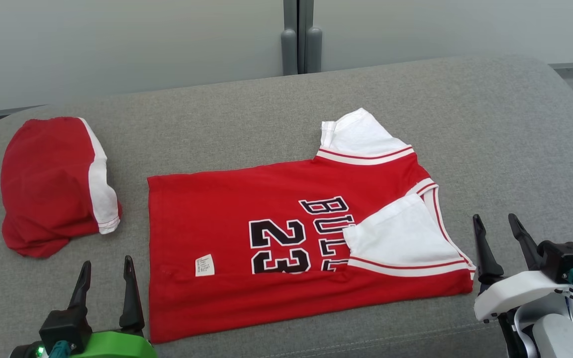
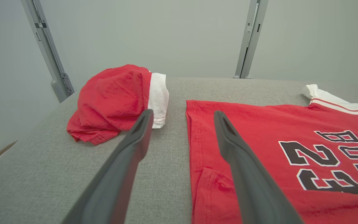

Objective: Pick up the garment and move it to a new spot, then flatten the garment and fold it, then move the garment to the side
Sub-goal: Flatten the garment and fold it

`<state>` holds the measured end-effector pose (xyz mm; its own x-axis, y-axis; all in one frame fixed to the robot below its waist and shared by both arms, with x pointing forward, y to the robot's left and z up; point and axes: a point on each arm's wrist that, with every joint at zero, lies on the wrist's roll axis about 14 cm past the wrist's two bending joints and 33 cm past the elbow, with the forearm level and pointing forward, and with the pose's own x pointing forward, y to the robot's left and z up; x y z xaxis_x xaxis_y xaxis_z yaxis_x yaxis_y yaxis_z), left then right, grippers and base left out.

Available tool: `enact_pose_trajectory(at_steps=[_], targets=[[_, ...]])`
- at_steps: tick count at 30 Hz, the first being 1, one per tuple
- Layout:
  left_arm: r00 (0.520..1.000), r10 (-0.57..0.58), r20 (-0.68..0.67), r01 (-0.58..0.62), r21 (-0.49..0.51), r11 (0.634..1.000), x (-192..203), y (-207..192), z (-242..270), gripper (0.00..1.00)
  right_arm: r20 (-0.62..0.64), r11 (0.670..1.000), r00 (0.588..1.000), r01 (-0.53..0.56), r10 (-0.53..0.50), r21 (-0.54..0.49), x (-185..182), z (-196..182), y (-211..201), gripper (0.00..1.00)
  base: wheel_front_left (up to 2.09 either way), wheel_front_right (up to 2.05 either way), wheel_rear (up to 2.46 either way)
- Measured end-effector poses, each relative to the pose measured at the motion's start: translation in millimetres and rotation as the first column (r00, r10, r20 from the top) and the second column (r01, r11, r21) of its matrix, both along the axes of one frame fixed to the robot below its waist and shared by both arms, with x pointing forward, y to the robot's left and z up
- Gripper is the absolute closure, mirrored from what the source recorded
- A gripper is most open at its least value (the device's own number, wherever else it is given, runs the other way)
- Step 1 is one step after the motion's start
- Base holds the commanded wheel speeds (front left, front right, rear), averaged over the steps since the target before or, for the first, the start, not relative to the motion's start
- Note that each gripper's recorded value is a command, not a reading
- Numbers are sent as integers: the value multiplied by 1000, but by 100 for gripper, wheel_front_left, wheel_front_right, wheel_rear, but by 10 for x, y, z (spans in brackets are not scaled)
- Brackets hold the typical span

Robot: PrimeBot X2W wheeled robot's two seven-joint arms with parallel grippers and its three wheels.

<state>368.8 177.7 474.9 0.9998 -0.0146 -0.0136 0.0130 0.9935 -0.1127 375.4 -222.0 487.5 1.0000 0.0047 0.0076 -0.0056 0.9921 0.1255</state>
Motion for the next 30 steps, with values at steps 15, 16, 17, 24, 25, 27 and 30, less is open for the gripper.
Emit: enact_pose_trajectory(at_steps=[15, 16, 17, 24, 25, 27, 30], targets=[[995, -97, -1, 97, 58, 994, 149, -154, 8, 0, 8, 998, 999, -51, 51, -23, 142, 48, 140, 0, 0, 0, 0], [993, -114, -6, 114, 57, 992, 181, -189, -5, 0, 11, 998, 998, -55, 55, -25, 170, 63, 148, 0, 0, 0, 0], [991, -131, -9, 131, 57, 990, 222, -229, -11, 0, 13, 998, 998, -59, 59, -27, 195, 71, 160, 0, 0, 0, 0], [976, -211, -56, 213, 45, 976, 596, -416, -100, 0, 16, 996, 996, -82, 83, -36, 349, 96, 226, 0, 0, 0, 0], [972, -223, -75, 226, 45, 973, 649, -441, -140, 0, 16, 996, 996, -85, 86, -37, 371, 98, 234, 0, 0, 0, 0], [966, -241, -95, 246, 41, 969, 760, -492, -185, 0, 12, 996, 996, -83, 83, -37, 401, 86, 218, 0, 0, 0, 0], [948, -282, -146, 290, 35, 956, 962, -595, -307, 0, -6, 997, 998, -69, 69, -38, 434, 25, 163, 0, 0, 0, 0]])
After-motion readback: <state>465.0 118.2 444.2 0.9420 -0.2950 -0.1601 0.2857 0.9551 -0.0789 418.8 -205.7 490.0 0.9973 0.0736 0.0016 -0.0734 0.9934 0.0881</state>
